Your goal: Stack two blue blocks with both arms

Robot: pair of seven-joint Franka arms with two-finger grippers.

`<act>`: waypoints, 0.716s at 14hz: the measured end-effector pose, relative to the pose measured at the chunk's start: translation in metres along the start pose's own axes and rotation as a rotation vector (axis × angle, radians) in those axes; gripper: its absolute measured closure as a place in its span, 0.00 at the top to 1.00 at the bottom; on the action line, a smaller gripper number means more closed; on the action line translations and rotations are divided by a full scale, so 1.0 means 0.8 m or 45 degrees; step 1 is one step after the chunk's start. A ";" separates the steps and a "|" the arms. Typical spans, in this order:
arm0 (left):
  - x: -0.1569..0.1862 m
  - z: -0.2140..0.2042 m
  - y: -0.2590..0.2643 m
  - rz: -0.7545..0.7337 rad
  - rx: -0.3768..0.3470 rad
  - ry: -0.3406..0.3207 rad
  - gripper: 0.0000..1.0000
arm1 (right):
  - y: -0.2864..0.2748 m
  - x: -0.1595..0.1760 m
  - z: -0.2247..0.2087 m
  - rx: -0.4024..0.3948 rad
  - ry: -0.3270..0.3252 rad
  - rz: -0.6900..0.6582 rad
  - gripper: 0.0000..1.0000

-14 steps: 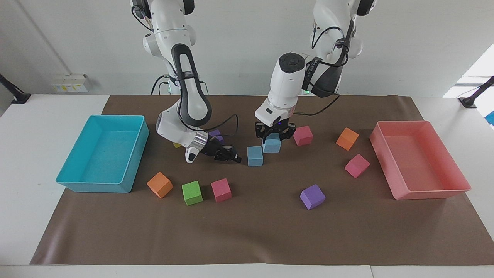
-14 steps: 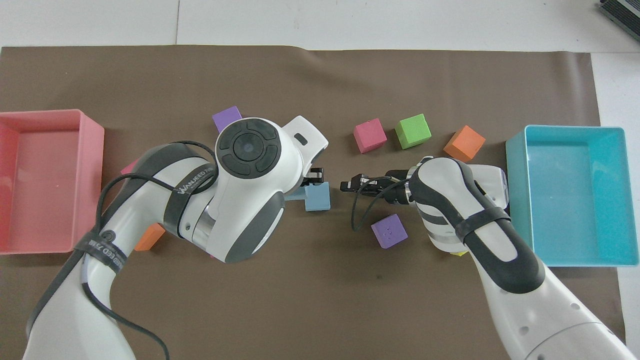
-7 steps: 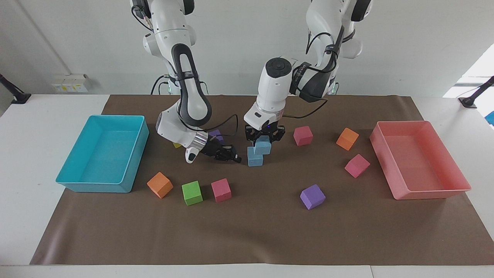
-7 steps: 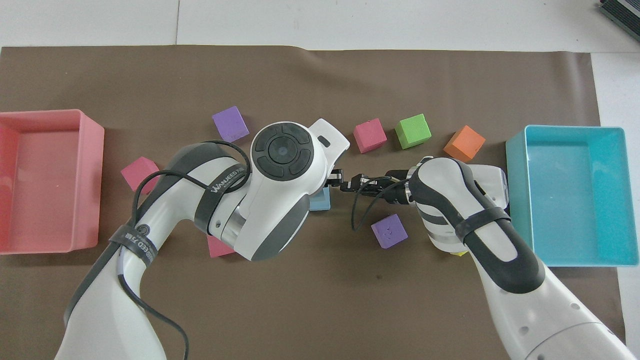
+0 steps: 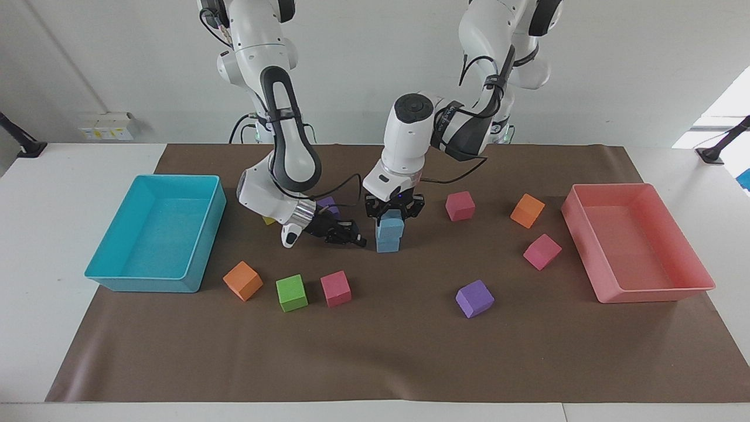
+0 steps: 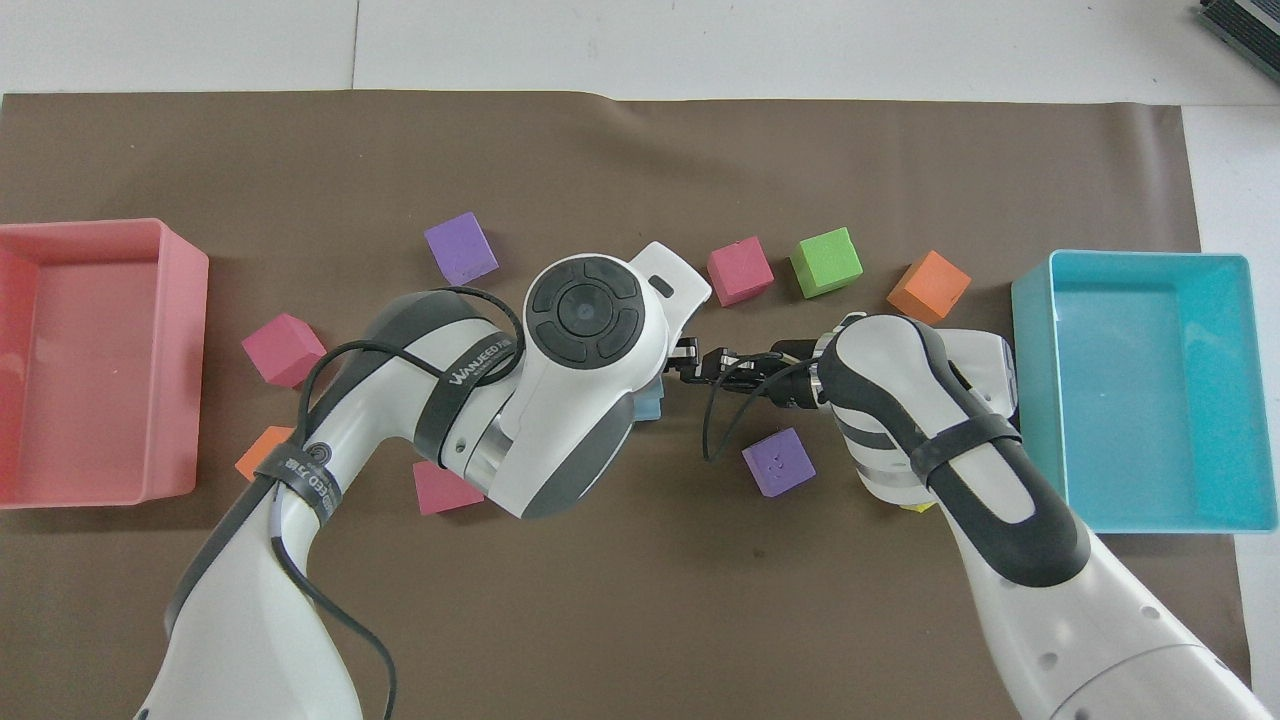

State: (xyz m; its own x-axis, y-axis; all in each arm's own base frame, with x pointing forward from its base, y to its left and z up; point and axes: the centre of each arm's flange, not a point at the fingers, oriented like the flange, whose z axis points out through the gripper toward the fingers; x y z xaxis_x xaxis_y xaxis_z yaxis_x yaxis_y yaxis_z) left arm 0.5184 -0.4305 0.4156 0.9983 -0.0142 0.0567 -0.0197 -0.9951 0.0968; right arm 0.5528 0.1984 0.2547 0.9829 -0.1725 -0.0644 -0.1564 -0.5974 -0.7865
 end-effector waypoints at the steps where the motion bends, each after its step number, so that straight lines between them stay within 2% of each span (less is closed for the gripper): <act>1: -0.001 0.005 0.002 0.003 0.003 -0.005 0.56 | 0.000 0.000 0.000 0.000 0.000 0.000 0.01; 10: -0.003 0.027 0.002 0.004 0.013 -0.019 0.56 | 0.000 0.000 0.000 0.000 0.000 0.000 0.01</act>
State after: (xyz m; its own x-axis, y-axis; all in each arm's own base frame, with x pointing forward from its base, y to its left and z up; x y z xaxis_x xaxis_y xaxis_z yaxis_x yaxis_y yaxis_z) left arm 0.5168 -0.4344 0.3938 0.9989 -0.0190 0.0424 -0.0226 -0.9960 0.0867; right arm 0.5528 0.1984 0.2547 0.9829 -0.1725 -0.0644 -0.1564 -0.5975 -0.7865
